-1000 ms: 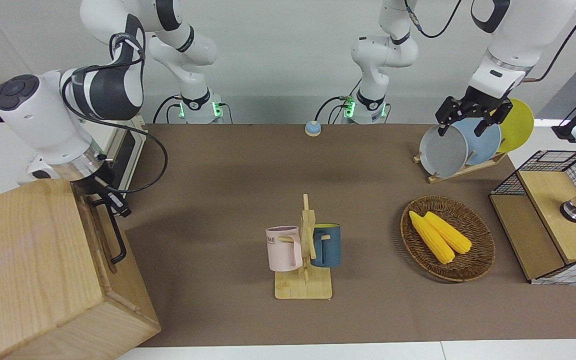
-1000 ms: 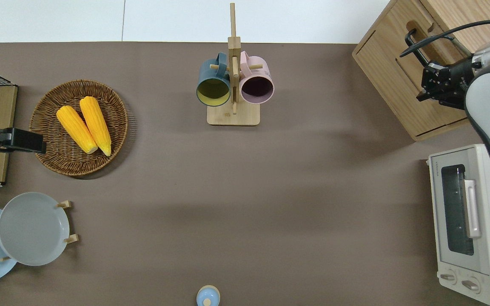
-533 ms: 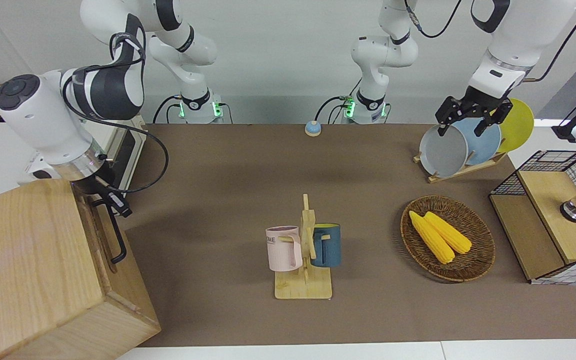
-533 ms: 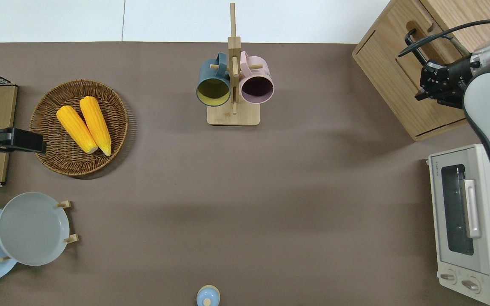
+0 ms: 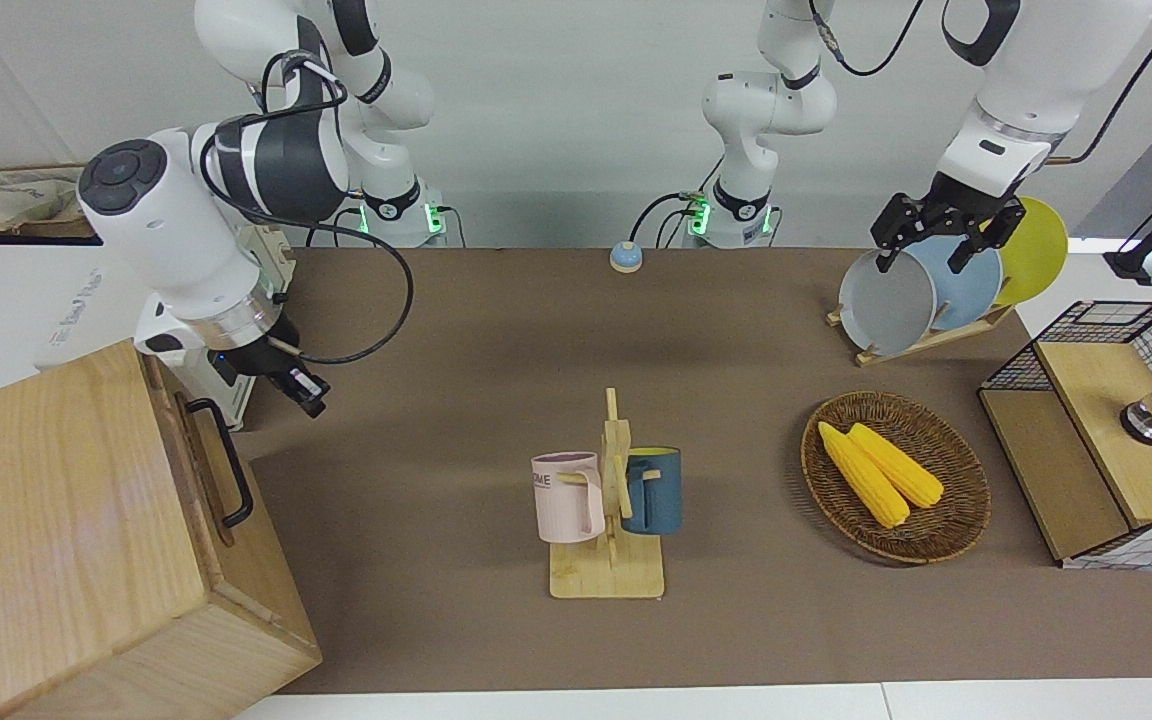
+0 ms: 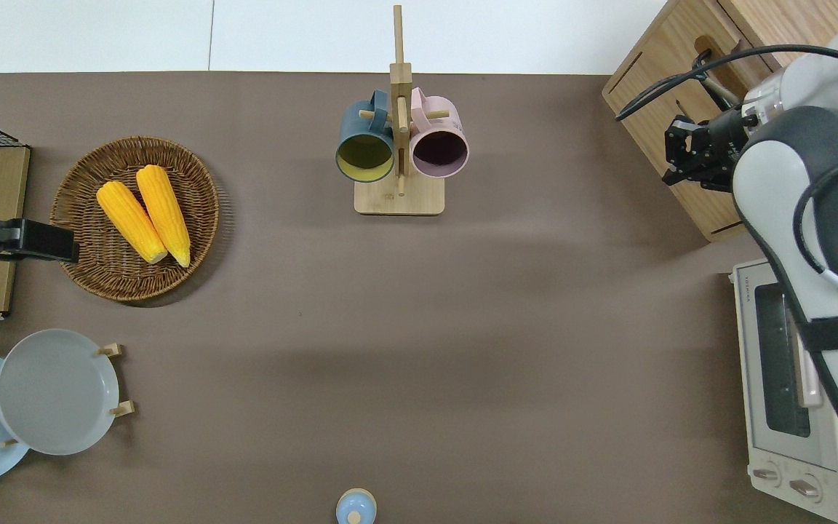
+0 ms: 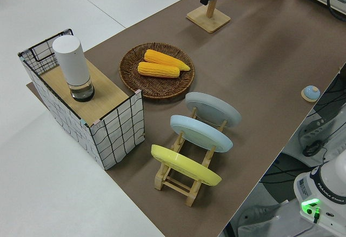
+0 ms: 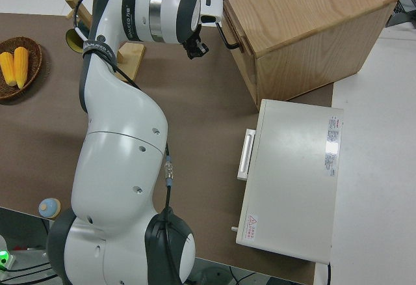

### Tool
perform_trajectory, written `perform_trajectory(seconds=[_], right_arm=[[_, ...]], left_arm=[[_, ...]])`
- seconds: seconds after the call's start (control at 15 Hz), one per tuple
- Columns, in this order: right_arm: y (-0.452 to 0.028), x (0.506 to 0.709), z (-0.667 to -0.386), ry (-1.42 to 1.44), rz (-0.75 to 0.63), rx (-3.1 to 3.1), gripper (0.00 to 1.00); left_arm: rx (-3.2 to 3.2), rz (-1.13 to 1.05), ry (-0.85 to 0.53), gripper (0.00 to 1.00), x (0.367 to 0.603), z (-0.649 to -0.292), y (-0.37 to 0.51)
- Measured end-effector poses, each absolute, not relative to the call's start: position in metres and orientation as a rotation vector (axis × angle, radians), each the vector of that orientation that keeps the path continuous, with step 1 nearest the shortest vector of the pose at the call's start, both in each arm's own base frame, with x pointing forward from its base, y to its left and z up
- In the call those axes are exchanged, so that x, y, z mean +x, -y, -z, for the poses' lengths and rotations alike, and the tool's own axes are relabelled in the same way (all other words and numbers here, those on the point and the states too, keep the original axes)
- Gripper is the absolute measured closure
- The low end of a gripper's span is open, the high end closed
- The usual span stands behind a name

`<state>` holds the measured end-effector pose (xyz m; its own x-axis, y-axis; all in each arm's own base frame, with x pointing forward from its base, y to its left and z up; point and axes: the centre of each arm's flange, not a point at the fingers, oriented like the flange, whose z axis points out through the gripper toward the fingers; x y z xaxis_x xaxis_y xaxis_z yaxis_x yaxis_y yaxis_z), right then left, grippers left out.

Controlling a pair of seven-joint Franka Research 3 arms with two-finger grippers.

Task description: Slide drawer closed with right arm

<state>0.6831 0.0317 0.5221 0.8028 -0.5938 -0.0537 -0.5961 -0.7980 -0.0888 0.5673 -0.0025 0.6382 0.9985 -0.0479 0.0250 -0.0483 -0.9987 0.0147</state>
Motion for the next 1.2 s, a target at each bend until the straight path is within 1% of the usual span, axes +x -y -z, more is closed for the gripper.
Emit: perform_trajectory(seconds=[0.13, 0.27, 0.67, 0.8, 1.07, 1.2], right_arm=[[-0.048, 0.677, -0.526, -0.919, -0.048, -2.903, 0.99], [-0.072, 0.666, -0.53, -0.866, -0.056, -2.927, 0.99], [-0.092, 0.637, -0.536, -0.753, -0.055, -3.023, 0.99], [-0.085, 0.63, -0.539, -0.663, -0.051, -3.056, 0.99], [-0.049, 0.614, -0.55, -0.516, -0.039, -3.096, 0.99], [-0.039, 0.609, -0.555, -0.459, -0.031, -3.106, 0.99]], left_arm=[[3.125, -0.038, 0.075, 0.0, 0.567, -0.638, 0.002], [3.125, -0.038, 0.075, 0.0, 0.567, -0.638, 0.002], [3.125, -0.038, 0.075, 0.01, 0.567, -0.638, 0.002], [3.125, -0.038, 0.075, 0.0, 0.567, -0.638, 0.002], [3.125, -0.038, 0.075, 0.01, 0.567, -0.638, 0.002], [3.125, -0.038, 0.075, 0.0, 0.567, -0.638, 0.002]])
